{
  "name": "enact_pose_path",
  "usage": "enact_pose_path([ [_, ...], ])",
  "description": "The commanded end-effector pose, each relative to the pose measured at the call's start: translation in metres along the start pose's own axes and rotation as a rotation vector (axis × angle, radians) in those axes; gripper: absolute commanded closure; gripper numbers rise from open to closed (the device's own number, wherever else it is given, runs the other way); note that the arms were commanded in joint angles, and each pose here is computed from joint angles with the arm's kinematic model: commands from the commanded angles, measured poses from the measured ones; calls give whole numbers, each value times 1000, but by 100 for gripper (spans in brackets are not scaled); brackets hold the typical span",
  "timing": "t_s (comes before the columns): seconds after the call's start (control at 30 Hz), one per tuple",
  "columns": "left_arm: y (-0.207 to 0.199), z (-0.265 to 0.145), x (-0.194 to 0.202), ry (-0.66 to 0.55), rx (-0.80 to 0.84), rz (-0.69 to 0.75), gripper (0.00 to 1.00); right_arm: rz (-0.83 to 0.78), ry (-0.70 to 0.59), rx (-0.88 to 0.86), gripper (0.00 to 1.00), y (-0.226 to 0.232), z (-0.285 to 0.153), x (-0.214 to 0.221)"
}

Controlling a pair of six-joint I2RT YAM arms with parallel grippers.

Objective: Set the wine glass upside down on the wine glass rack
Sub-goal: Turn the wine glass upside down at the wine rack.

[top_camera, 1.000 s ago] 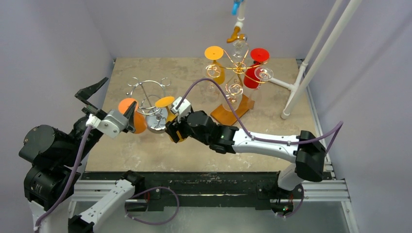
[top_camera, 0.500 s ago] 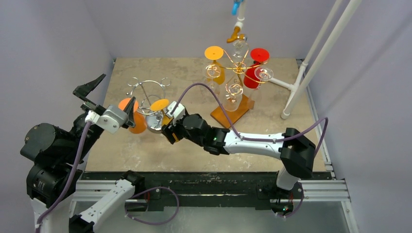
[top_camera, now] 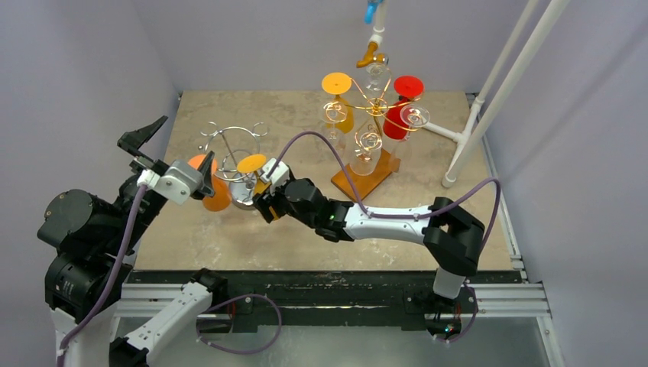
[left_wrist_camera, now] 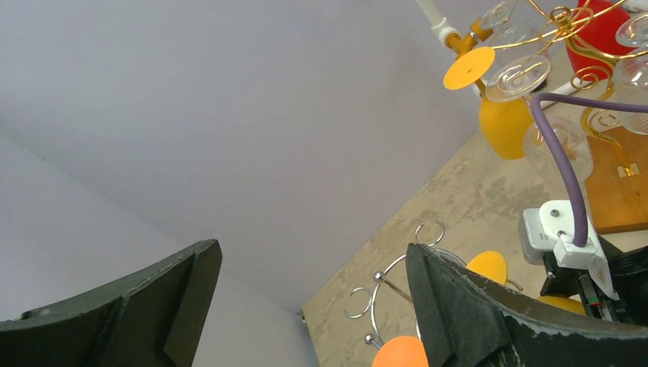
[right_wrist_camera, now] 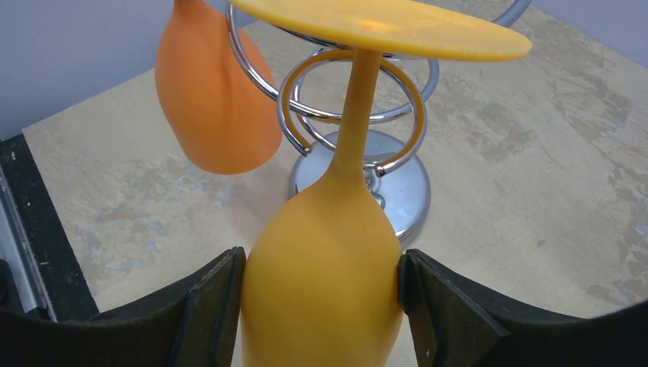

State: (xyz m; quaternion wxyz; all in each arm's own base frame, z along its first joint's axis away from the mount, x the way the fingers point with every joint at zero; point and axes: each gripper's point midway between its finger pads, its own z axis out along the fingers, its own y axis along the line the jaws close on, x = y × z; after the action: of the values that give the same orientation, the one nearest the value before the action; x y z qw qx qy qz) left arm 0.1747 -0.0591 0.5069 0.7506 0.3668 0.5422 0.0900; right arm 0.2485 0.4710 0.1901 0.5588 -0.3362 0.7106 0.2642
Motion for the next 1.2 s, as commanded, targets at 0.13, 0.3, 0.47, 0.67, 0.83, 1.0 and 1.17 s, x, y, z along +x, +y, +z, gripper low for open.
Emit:
enact_pose_path([
  [0.13,-2,10,19,85,-22,-62,1,19,-104,38,30,-6,6,-24],
  [0.3,-2,12,22,91,-25,-55,1,32,-108,40,1,-7,1,-23],
  [0.47,-4,13,25,104,-25,-57,1,44,-125,42,1,-10,-8,-29],
  [0.67,-4,17,33,133,-36,-50,1,61,-136,58,1,-15,-21,-35],
  [0.83,-8,28,53,198,-58,-72,1,85,-160,64,1,-20,-41,-46],
  [1.0,-20,48,74,292,-56,-163,1,110,-165,54,1,-23,-60,-50],
  [1.17,-31,67,94,376,-56,-235,3,126,-169,34,1,-19,-82,-54],
])
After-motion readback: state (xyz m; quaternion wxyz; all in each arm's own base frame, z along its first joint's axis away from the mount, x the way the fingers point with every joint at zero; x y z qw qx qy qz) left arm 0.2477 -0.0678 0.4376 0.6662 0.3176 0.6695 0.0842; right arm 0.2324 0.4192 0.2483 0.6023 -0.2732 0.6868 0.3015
